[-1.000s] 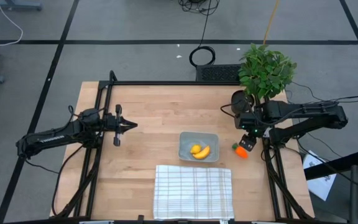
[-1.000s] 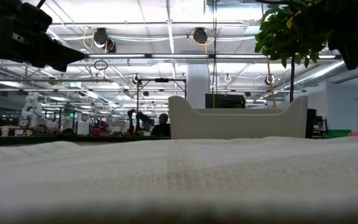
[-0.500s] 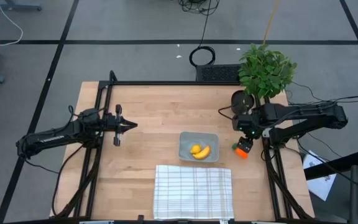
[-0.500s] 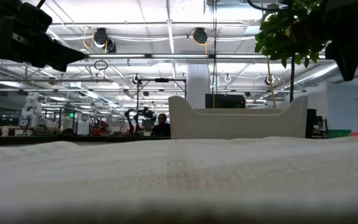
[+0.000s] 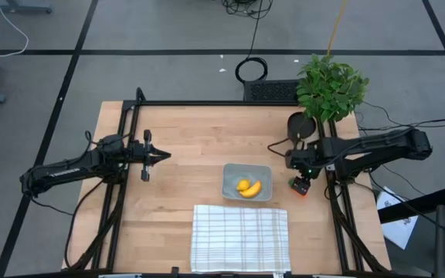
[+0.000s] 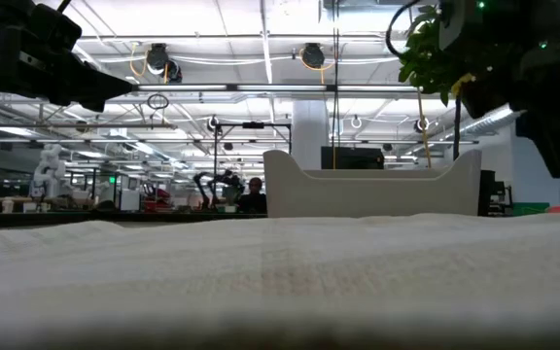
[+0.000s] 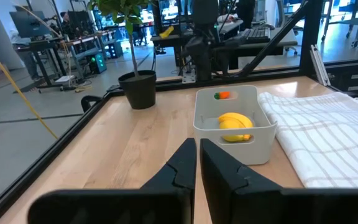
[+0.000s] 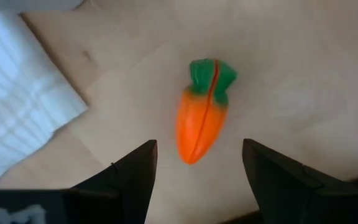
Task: Pick and placing Produce into tupperware
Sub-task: Put the orange carrot into the gray bin
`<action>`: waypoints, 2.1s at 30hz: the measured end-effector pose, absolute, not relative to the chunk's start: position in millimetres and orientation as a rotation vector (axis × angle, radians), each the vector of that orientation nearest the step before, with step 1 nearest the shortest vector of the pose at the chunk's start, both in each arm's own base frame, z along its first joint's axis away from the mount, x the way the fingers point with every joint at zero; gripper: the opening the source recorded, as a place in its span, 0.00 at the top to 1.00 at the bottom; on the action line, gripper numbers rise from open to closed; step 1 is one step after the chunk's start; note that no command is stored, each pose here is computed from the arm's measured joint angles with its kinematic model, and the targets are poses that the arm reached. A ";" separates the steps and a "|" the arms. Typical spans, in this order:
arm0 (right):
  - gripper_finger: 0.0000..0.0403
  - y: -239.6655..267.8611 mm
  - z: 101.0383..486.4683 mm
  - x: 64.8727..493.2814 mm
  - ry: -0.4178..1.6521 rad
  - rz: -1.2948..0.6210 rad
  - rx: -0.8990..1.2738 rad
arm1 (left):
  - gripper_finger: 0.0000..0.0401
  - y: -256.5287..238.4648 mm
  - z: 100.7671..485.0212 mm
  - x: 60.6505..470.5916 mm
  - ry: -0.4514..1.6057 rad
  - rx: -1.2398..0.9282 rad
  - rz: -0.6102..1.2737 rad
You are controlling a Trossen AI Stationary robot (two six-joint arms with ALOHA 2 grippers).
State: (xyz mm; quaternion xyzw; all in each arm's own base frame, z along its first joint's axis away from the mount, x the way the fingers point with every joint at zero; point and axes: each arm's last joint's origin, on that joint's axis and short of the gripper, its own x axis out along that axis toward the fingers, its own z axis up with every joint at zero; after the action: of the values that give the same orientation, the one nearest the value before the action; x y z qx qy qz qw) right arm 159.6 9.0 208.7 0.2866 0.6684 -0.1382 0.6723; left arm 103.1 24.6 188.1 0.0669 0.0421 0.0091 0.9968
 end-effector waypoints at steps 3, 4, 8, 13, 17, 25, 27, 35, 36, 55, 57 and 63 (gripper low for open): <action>0.43 9.8 200.9 159.2 1.503 -0.290 0.671 | 0.94 24.6 188.1 103.1 0.084 0.136 0.018; 0.43 10.1 198.8 159.0 1.503 -0.284 0.682 | 0.94 24.6 188.1 103.1 0.084 0.137 0.018; 0.43 10.2 191.2 157.7 1.501 -0.298 0.701 | 0.94 24.6 188.1 103.1 0.084 0.145 0.018; 0.43 10.1 178.2 156.6 1.479 -0.299 0.714 | 0.94 24.6 188.0 103.1 0.084 0.148 0.018; 0.43 10.1 170.1 154.7 1.474 -0.299 0.719 | 0.94 24.6 188.0 103.1 0.084 0.149 0.017; 0.43 10.2 153.9 154.1 1.421 -0.277 0.727 | 0.94 24.6 188.1 103.1 0.084 0.149 0.018; 0.43 10.1 148.6 152.1 1.420 -0.276 0.728 | 0.94 24.6 188.1 103.1 0.084 0.149 0.018; 0.43 10.7 136.6 143.6 1.459 -0.246 0.717 | 0.94 24.6 188.2 103.1 0.084 0.150 0.017; 0.43 10.7 135.9 143.1 1.459 -0.239 0.711 | 0.94 24.5 188.0 103.1 0.085 0.150 0.017; 0.63 10.6 135.6 143.2 1.460 -0.198 0.661 | 0.94 24.5 188.0 103.1 0.085 0.149 0.017; 0.64 10.7 137.0 144.7 1.454 -0.188 0.656 | 0.94 24.5 188.1 103.1 0.085 0.149 0.018; 0.62 10.9 141.7 149.6 1.425 -0.165 0.648 | 0.94 24.5 188.0 103.1 0.085 0.148 0.018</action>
State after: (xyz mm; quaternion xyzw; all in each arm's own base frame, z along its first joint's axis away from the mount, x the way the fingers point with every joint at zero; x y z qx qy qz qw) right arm 149.6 10.9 141.7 0.2917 0.6413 -0.0741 0.7058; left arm 103.1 24.5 188.0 0.0740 0.0422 0.0088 0.9963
